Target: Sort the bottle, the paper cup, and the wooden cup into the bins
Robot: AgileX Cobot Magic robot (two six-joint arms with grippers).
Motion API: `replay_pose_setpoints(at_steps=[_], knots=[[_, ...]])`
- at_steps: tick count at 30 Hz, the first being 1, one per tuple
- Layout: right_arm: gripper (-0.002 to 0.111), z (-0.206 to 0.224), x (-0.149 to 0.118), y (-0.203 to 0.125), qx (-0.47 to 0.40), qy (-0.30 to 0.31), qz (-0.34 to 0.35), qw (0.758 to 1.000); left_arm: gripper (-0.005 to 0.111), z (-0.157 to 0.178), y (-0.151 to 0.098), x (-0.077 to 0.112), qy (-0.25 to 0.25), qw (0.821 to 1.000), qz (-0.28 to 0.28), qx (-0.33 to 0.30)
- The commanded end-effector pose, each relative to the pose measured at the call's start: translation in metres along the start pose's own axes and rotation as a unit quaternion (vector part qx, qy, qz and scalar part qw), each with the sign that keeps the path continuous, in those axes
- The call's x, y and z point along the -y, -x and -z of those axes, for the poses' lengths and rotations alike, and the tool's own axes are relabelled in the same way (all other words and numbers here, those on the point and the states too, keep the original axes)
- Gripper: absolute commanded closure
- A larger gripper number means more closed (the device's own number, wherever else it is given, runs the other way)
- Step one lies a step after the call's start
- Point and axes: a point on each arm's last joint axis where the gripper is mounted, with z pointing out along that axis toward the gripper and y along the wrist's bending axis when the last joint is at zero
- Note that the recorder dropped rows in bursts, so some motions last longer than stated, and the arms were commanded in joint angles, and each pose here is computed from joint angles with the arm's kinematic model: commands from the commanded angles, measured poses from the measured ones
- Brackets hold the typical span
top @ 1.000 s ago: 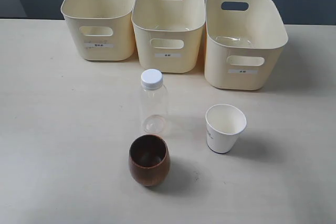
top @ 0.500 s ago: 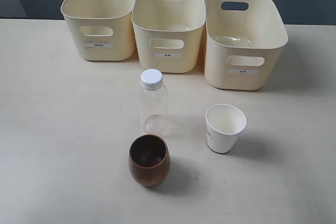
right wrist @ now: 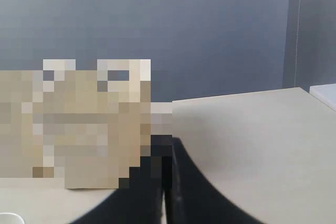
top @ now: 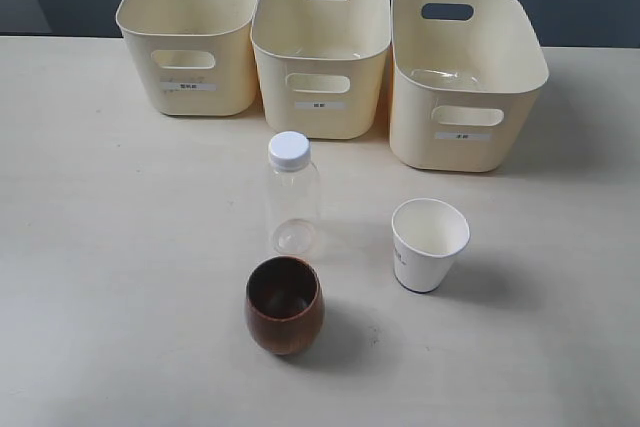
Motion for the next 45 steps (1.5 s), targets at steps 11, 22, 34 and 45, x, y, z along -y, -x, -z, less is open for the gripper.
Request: replay_pose_setpoints(at_steps=[11, 22, 34, 45], knots=[[0.109, 0.000, 0.000, 0.003, 0.020, -0.001, 0.049, 0.999, 0.107, 0.000, 0.000, 0.000, 0.001, 1.000, 0.000, 0.005], [0.109, 0.001, -0.001, 0.007, 0.043, 0.005, 0.006, 0.999, 0.107, 0.000, 0.000, 0.000, 0.001, 1.000, 0.001, 0.005], [0.109, 0.002, 0.000, 0.019, 0.110, 0.015, -0.107, 0.988, 0.107, 0.000, 0.000, 0.000, 0.001, 1.000, 0.001, 0.005], [0.109, 0.018, -0.006, 0.068, 0.209, 0.049, -0.164, 0.963, 0.107, 0.000, 0.000, 0.000, 0.001, 1.000, 0.001, 0.005]])
